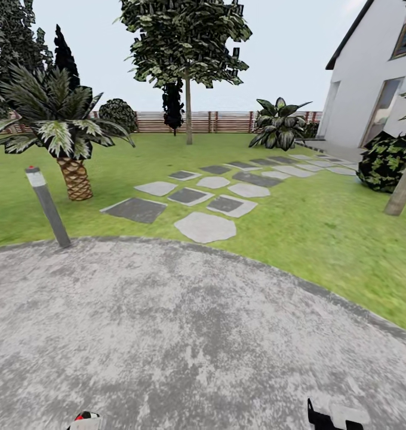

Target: In the garden, pick up the pesticide atomizer on the floor and spray pesticide onto both trees until each tree trunk is fully covered.

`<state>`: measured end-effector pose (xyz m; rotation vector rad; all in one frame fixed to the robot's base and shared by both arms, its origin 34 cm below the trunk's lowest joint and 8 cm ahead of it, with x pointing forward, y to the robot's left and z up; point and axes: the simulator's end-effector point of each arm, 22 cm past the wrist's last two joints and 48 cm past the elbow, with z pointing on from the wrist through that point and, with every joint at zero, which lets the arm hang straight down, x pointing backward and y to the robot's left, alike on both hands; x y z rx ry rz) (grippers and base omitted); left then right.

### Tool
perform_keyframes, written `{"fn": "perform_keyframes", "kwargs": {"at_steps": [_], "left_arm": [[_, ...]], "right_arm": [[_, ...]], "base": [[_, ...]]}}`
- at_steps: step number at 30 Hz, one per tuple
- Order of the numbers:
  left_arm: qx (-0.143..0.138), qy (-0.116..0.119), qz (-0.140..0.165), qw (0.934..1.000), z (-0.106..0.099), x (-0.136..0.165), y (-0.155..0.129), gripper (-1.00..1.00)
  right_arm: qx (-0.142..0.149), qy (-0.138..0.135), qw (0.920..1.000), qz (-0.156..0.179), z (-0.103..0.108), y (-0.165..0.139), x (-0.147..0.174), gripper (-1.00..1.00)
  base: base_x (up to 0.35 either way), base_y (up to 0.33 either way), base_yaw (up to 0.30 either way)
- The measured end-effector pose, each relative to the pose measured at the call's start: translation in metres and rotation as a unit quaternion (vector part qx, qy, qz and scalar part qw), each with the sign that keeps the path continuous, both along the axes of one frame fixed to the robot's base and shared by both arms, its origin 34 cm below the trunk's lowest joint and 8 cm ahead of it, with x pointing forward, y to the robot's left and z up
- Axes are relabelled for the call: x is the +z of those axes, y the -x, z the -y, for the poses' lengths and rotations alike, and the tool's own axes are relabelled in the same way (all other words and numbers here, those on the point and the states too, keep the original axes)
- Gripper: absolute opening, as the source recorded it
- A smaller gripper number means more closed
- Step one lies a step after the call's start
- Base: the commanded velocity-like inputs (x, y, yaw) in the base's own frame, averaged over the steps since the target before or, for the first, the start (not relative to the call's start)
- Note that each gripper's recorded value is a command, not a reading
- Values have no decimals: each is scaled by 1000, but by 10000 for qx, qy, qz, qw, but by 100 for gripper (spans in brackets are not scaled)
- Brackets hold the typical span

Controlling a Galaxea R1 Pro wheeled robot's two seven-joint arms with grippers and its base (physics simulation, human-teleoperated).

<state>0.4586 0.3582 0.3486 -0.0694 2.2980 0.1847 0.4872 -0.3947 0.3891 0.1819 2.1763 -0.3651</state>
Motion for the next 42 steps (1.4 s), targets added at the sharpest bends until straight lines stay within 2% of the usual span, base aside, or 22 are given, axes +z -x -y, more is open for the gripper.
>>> {"fn": "perform_keyframes", "kwargs": {"at_steps": [42], "left_arm": [[-4,0,21,10000,0,1,-1,-100]], "right_arm": [[-1,-2,10000,11,0,0,1,100]], "base": [[337,0,0]]}}
